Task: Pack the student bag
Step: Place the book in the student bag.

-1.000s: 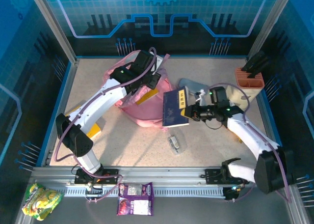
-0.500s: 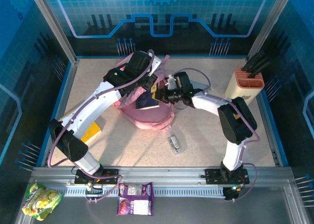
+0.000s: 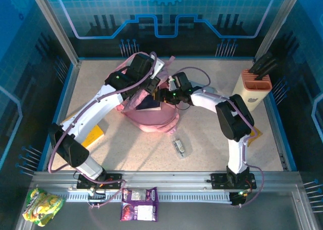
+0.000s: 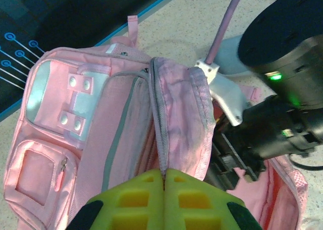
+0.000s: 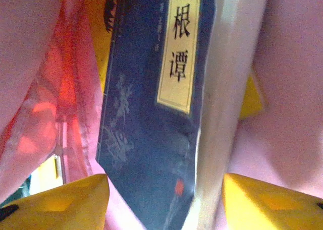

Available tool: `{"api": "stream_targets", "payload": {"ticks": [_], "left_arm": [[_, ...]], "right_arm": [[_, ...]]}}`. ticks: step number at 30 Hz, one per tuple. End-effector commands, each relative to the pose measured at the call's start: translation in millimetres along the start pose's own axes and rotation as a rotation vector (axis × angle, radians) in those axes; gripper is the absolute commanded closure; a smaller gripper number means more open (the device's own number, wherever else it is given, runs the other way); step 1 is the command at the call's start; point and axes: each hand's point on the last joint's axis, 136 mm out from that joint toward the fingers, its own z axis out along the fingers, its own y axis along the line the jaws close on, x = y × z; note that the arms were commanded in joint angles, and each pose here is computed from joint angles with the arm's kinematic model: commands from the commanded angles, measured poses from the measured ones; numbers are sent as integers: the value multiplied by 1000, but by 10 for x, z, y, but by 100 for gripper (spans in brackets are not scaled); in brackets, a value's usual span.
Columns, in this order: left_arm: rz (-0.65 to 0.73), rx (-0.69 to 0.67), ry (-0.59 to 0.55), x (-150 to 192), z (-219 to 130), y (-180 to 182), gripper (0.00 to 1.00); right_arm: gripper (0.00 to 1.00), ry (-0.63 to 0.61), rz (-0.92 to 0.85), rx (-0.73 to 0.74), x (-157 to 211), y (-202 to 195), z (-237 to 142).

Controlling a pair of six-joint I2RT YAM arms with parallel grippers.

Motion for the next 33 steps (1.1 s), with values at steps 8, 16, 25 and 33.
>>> {"api": "stream_targets", "payload": {"ticks": [8, 16, 25, 33], "left_arm": [[-85, 14, -140, -256, -182, 53, 100], [-86, -1, -109, -152, -154, 105, 100], [-119, 45, -116, -59, -176, 41, 100], [-145, 32, -98, 46, -136, 93, 100]], "right_arm": [[65, 91, -102, 115, 744, 75, -88], [88, -39, -110, 169, 406, -34, 205], [90, -177, -122, 200, -267, -10, 312], [81, -207, -199, 146, -122, 128, -52]]}}
